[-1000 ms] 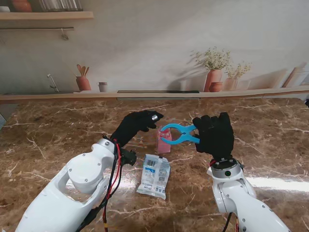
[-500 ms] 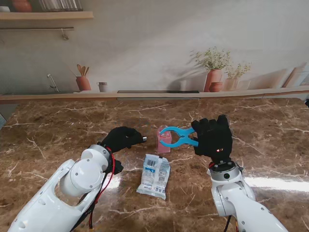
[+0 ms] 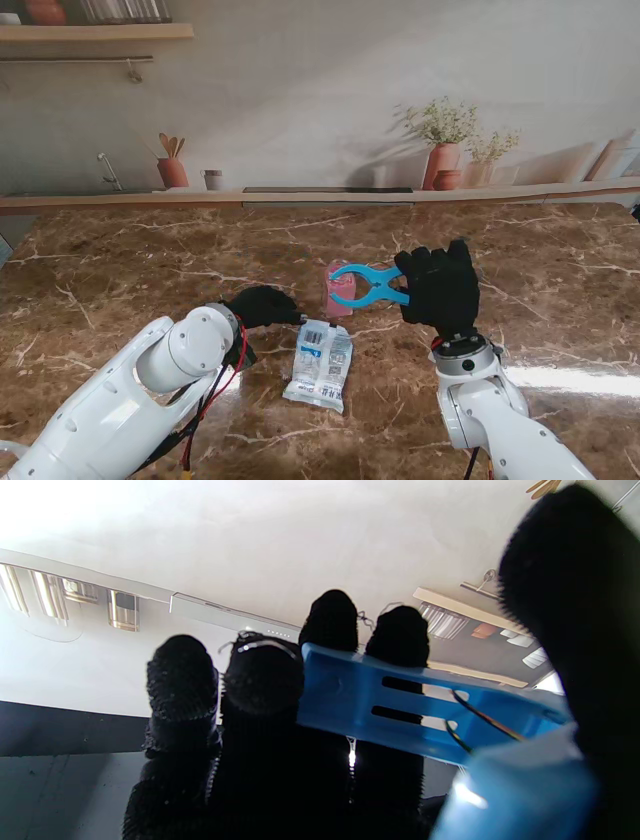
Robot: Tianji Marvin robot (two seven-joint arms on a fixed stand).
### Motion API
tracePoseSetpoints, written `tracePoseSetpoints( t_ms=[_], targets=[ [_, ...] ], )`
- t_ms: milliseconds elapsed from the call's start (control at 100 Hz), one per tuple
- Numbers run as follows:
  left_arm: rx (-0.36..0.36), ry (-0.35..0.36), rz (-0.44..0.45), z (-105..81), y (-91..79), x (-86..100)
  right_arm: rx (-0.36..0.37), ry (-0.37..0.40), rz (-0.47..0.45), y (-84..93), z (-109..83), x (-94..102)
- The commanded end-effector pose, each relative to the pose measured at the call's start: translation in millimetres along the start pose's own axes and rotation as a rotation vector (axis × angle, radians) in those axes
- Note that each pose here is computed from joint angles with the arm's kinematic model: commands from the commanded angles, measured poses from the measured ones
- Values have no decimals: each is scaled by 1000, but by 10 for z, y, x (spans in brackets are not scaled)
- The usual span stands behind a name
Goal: Fill the seasoning bottle
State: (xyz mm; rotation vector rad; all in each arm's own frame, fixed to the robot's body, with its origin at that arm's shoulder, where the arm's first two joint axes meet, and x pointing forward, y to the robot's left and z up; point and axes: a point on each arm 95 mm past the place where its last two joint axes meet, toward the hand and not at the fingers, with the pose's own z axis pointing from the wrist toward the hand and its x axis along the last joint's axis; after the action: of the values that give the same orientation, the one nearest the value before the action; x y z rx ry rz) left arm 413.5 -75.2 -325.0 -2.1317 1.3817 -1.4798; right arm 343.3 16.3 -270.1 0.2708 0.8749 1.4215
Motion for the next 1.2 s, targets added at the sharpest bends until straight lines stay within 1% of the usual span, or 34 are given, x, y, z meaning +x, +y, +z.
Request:
tracePoseSetpoints(
  t_ms=[0, 80, 240, 400, 470, 530, 650, 750, 910, 1080, 1190],
  targets=[
    [-23, -21, -7, 60, 83, -24, 23, -1, 2, -32, -32, 10],
    [-43, -33, -16, 137, 149, -46, 23, 0, 5, -34, -33, 13],
    [-62, -32, -54, 257, 263, -56, 30, 0, 8, -37, -36, 14],
    [-23, -31, -66, 363, 333, -38, 44, 3, 10, -44, -49, 16],
    [-22, -28, -78, 386, 349, -21, 47, 4, 9, -47, -55, 16],
    [-21, -21, -69, 404, 359, -17, 52, 3, 8, -49, -59, 12],
    [5, -1, -49, 447, 387, 0, 62, 3, 5, -52, -64, 9],
    [-11, 13, -38, 461, 400, 20, 64, 3, 6, -51, -63, 11],
    [-41, 36, 40, 470, 423, 43, 61, 6, 7, -53, -56, 12],
    [-59, 59, 151, 472, 434, 71, 61, 4, 6, -58, -53, 8],
    [-49, 79, 206, 491, 465, 90, 62, 3, 8, -63, -55, 9]
  ],
)
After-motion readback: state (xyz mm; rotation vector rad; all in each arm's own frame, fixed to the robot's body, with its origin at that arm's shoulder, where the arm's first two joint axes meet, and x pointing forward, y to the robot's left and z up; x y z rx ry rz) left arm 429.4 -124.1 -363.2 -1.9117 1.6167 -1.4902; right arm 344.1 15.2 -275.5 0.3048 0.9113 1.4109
